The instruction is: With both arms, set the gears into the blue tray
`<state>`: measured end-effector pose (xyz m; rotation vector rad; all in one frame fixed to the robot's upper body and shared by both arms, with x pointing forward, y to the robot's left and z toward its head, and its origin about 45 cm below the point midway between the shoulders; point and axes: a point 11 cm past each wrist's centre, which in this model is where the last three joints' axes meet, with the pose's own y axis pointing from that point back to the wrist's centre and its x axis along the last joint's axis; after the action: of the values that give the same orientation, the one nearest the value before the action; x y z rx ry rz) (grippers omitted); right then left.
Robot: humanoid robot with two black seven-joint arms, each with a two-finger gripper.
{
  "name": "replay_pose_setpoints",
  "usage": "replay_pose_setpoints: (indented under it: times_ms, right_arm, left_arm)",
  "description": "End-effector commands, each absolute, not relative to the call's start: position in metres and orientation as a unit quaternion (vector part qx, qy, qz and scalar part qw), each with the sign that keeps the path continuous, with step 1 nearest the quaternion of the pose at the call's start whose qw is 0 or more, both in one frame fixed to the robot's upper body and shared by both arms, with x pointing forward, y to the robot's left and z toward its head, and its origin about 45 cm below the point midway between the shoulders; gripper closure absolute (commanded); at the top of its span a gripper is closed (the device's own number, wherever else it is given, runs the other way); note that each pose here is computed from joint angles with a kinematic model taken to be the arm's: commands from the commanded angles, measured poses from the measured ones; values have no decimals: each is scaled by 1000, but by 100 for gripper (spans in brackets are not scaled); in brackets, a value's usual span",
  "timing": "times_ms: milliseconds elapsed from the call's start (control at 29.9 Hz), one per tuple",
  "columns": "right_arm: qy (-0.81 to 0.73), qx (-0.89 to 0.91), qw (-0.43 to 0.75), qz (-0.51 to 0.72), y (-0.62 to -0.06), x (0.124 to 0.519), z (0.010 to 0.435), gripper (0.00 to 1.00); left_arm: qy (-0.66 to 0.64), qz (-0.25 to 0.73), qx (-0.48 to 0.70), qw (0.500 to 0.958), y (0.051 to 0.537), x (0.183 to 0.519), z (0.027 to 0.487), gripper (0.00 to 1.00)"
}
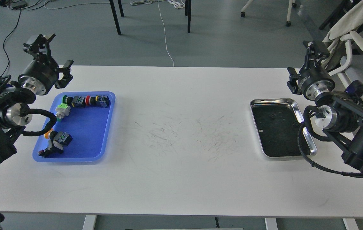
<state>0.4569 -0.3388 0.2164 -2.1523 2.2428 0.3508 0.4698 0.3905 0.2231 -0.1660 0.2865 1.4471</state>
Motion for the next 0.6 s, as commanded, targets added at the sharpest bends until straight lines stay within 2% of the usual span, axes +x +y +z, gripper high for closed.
replay_pose_setpoints:
  times_ms: [0, 568]
  right_arm:
    - [718, -688, 6, 111, -340, 457, 217, 2]
    - [716, -690, 3, 109, -340, 456, 216, 2]
  left_arm:
    - [130, 659, -77, 737, 390, 470, 223, 1]
    - [130, 659, -80, 737, 393, 469, 224, 1]
